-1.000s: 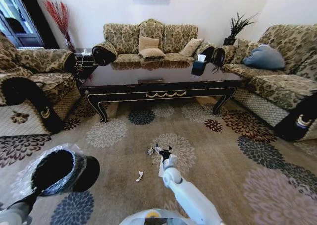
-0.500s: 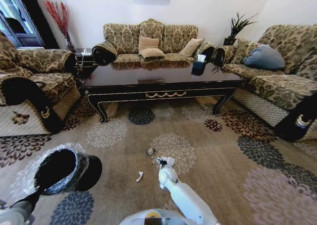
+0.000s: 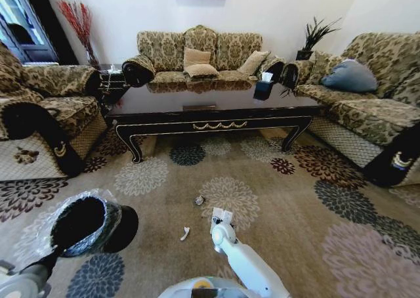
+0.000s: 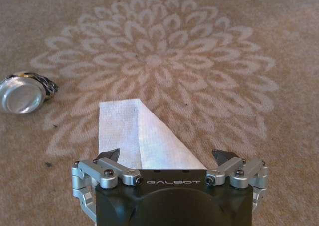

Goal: Move to the front of the table and pick up the trash from the floor, then place it into the trash bin.

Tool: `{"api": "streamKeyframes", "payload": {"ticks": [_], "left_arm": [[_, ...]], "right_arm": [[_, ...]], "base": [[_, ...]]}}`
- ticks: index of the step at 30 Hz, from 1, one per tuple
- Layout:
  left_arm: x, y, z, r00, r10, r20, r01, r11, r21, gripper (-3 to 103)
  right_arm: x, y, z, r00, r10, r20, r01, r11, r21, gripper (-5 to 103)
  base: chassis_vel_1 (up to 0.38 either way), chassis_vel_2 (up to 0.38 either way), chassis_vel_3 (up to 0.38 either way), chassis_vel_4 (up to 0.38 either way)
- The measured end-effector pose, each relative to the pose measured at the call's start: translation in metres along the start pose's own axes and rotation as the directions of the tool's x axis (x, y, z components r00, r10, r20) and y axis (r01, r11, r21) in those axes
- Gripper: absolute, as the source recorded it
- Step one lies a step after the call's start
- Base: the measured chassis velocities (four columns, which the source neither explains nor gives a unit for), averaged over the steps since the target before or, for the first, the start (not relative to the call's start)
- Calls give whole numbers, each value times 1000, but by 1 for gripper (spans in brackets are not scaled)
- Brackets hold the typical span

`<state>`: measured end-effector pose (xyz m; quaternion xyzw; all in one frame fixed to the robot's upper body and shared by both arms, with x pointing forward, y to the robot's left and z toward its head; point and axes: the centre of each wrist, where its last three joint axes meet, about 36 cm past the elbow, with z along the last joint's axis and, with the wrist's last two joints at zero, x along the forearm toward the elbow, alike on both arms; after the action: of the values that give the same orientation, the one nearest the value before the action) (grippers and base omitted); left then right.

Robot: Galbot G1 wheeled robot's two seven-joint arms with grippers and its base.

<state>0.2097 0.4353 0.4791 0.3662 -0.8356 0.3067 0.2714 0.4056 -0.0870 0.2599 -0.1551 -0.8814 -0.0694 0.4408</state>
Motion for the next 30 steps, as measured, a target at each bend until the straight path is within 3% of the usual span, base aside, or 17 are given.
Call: {"api": "streamKeyframes", "payload": {"ticks": [8, 12, 15, 18, 20, 23, 26, 28, 30], "left_arm": [[2, -1, 2, 1000, -1, -4, 1, 1000, -2, 2], [2, -1, 3, 1000, -1, -6, 1, 1000, -1, 2], [2, -1, 3, 1000, -2, -5, 2, 1000, 0, 2], [4, -5, 2, 1000, 8, 2, -8, 1000, 0, 2], [4, -5, 2, 1000, 10, 3, -10, 1000, 0, 2], [4, -7, 3, 1000, 13, -2, -13, 1000, 1, 2], [3, -6, 5, 1000, 11, -6, -11, 1000, 1, 2], [4, -6, 6, 1000, 9, -8, -9, 1000, -2, 2], [4, -7, 5, 1000, 11, -6, -11, 1000, -3, 2]], "right_arm": [[-9, -4, 12, 1000, -10, 8, 10, 1000, 10, 100], [-14, -9, 27, 1000, -1, 25, 0, 999, 46, 101], [-15, -10, 33, 1000, 1, 31, -3, 998, 56, 97], [-17, -14, 40, 999, -4, 35, 2, 998, 60, 82], [-17, -14, 41, 999, -6, 37, 3, 998, 61, 82], [-16, -16, 45, 998, -21, 53, 17, 998, 65, 66], [-13, -17, 46, 998, -32, 63, 28, 997, 68, 60], [-12, -21, 50, 996, -41, 73, 36, 996, 78, 44], [-13, -22, 50, 996, -44, 79, 37, 996, 82, 44]], "base": [[0, 0, 0, 0], [0, 0, 0, 0], [0, 0, 0, 0], [0, 0, 0, 0], [0, 0, 0, 0], [0, 0, 0, 0], [0, 0, 0, 0], [0, 0, 0, 0], [0, 0, 0, 0]]}}
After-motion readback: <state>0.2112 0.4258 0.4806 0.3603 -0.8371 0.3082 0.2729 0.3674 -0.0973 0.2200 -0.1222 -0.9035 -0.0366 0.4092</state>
